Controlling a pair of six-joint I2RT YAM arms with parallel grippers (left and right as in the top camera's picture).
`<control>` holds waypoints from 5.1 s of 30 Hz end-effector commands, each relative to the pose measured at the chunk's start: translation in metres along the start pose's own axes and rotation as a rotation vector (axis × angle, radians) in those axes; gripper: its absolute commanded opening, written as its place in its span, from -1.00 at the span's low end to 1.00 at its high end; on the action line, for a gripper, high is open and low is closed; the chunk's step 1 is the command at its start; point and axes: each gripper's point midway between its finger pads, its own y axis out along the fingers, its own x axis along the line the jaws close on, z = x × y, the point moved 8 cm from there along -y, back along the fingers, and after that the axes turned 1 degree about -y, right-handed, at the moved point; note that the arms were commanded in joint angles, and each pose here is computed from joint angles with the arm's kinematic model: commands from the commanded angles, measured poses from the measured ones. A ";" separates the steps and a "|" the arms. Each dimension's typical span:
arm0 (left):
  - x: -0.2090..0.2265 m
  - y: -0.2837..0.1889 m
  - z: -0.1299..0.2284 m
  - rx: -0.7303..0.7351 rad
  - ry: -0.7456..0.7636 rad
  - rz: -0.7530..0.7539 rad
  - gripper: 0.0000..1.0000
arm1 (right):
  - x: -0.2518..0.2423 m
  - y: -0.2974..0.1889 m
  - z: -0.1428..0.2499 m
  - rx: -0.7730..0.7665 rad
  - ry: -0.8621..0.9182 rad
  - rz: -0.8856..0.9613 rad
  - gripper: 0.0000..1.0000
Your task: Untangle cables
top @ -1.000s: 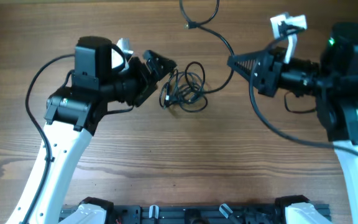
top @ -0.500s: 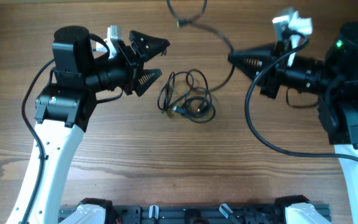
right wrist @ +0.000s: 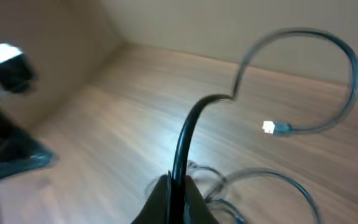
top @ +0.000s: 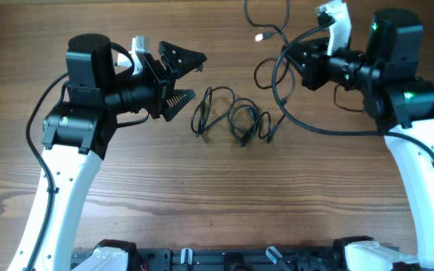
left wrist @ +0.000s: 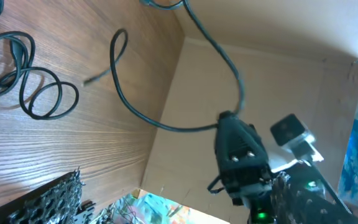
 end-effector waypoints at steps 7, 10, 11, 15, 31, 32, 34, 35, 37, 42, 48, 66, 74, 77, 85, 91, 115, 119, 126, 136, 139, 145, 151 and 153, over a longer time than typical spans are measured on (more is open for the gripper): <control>-0.015 -0.011 -0.015 -0.059 -0.064 0.082 0.85 | 0.068 -0.006 0.005 0.026 -0.116 -0.517 -0.91; -0.013 -0.019 -0.023 -0.093 -0.076 0.086 0.72 | 0.079 -0.002 0.006 0.032 -0.142 -0.550 -0.91; -0.012 -0.020 -0.025 -0.102 -0.079 0.087 0.63 | 0.083 0.000 0.007 0.035 -0.150 -0.563 -0.91; -0.004 -0.021 -0.029 -0.155 -0.121 0.043 0.46 | 0.102 0.007 0.005 0.025 -0.205 -0.617 -0.91; 0.008 -0.041 -0.064 -0.484 -0.145 -0.027 -0.24 | 0.101 0.005 0.001 0.025 -0.155 -0.563 -0.91; 0.008 -0.041 -0.064 -0.485 -0.145 -0.027 -0.28 | 0.101 0.005 0.001 0.027 -0.149 -0.563 -0.91; 0.008 -0.041 -0.064 -0.485 -0.145 -0.027 -0.58 | 0.100 0.005 0.002 0.036 -0.124 -0.562 -0.91; 0.008 -0.041 -0.064 -0.485 -0.145 -0.027 -0.78 | 0.100 0.005 0.002 0.036 -0.124 -0.562 -0.91; 0.008 -0.041 -0.064 -0.484 -0.144 -0.030 -0.92 | 0.099 0.006 0.002 0.039 -0.113 -0.544 -0.91; 0.016 -0.041 -0.064 -0.499 -0.176 -0.069 -0.92 | 0.059 0.019 -0.004 0.014 0.207 -0.080 -0.56; -0.012 -0.058 -0.070 -0.437 -0.067 0.110 -0.92 | 0.055 0.019 -0.005 0.003 0.239 -0.038 -0.22; -0.076 -0.087 -0.062 -0.407 -0.297 0.529 -0.92 | 0.106 0.037 0.009 0.080 0.056 -0.207 0.27; -0.076 -0.087 -0.062 -0.406 -0.297 0.528 -0.92 | 0.128 0.082 0.021 0.090 0.072 -0.126 -0.20; -0.075 -0.087 -0.062 -0.406 -0.307 0.521 -0.92 | 0.121 0.090 0.020 0.073 0.114 -0.085 -0.35; -0.062 -0.083 -0.067 -0.441 -0.376 0.469 -0.92 | 0.113 0.077 0.005 -0.043 0.280 0.054 -0.63; -0.053 -0.083 -0.072 -0.520 -0.358 0.424 -0.92 | 0.096 0.016 -0.005 -0.198 0.277 0.407 -0.91; -0.054 -0.081 -0.067 -0.471 -0.330 0.410 -0.92 | 0.090 0.138 0.043 0.085 0.734 0.137 -0.16; -0.054 -0.081 -0.067 -0.471 -0.330 0.410 -0.92 | 0.079 0.144 0.043 0.026 0.744 0.222 -0.71; -0.046 -0.080 -0.071 -0.534 -0.231 0.339 -0.92 | 0.069 0.107 0.027 -0.078 0.450 0.428 -0.91; 0.022 -0.073 -0.068 -0.623 -0.166 -0.106 -0.20 | 0.061 0.036 0.018 -0.130 0.326 0.676 -0.92; 0.037 -0.072 -0.060 -0.577 -0.144 -0.210 0.43 | 0.059 0.035 0.023 -0.130 0.391 0.696 -0.92; 0.050 -0.071 -0.052 -0.513 -0.048 -0.318 1.00 | 0.058 0.034 0.023 -0.129 0.387 0.705 -0.91; 0.064 -0.071 -0.042 -0.450 -0.023 -0.409 1.00 | 0.049 0.029 0.021 -0.195 0.472 0.759 -0.91; 0.063 -0.071 -0.043 -0.449 0.003 -0.410 1.00 | 0.043 0.026 0.021 -0.204 0.511 0.778 -0.91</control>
